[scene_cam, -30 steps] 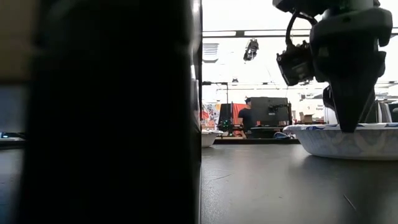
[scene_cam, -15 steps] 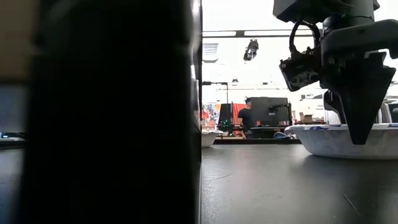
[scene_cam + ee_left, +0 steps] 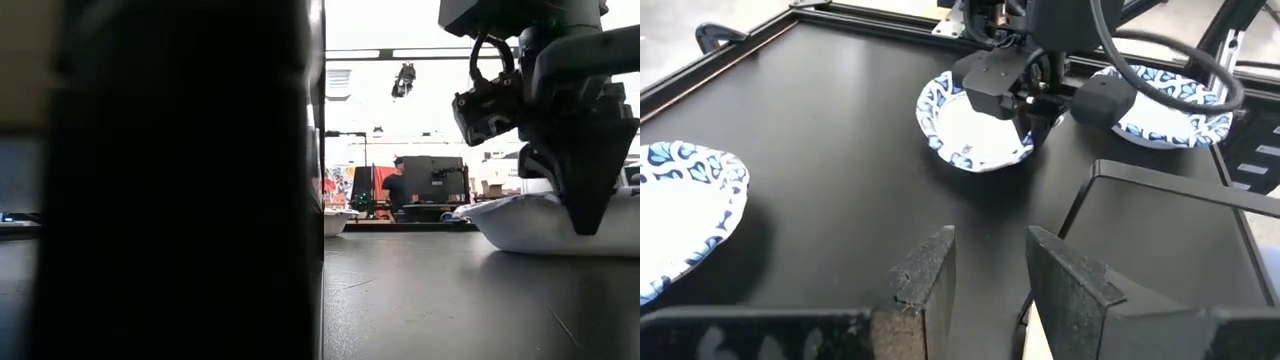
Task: Place and stack bowls onto a shelf
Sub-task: Stack the white patterned bowl on top of the white patterned bowl on the shelf
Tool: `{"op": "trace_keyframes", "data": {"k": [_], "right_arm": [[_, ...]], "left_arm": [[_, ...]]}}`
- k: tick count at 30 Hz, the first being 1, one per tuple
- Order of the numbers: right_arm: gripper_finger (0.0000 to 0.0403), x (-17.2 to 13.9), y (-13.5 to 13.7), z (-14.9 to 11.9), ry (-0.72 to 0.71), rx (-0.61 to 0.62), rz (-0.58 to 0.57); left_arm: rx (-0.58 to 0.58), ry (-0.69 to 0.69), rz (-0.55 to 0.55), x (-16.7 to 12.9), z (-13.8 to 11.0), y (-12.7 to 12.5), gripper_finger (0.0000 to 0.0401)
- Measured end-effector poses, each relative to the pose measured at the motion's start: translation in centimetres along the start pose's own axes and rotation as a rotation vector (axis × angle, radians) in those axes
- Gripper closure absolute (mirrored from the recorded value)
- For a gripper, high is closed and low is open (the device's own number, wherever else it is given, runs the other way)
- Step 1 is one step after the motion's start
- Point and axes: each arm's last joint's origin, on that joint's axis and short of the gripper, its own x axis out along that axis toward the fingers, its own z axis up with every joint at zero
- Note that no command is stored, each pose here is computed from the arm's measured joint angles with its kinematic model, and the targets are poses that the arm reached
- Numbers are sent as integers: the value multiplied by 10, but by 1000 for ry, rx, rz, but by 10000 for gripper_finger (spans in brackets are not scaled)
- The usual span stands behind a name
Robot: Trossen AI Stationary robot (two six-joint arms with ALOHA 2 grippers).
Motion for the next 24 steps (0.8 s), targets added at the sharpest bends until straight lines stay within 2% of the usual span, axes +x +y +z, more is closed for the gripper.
{"op": "trace_keyframes", "data": {"k": [4,11,19,24], "right_arm": [[393,-11,3,0,14,-17,21],[394,-62,22,4,-42,-140,60],[394,-119,47,11,-182,-373,187],[394,-145,57,14,-247,-514,212]], "left_arm": [[62,-1,0,0,0,0,294],[139,-24,-8,-2,11,-3,294],[277,-62,-35,-6,29,-9,294],[293,-44,-133,-8,32,-13,294]]}}
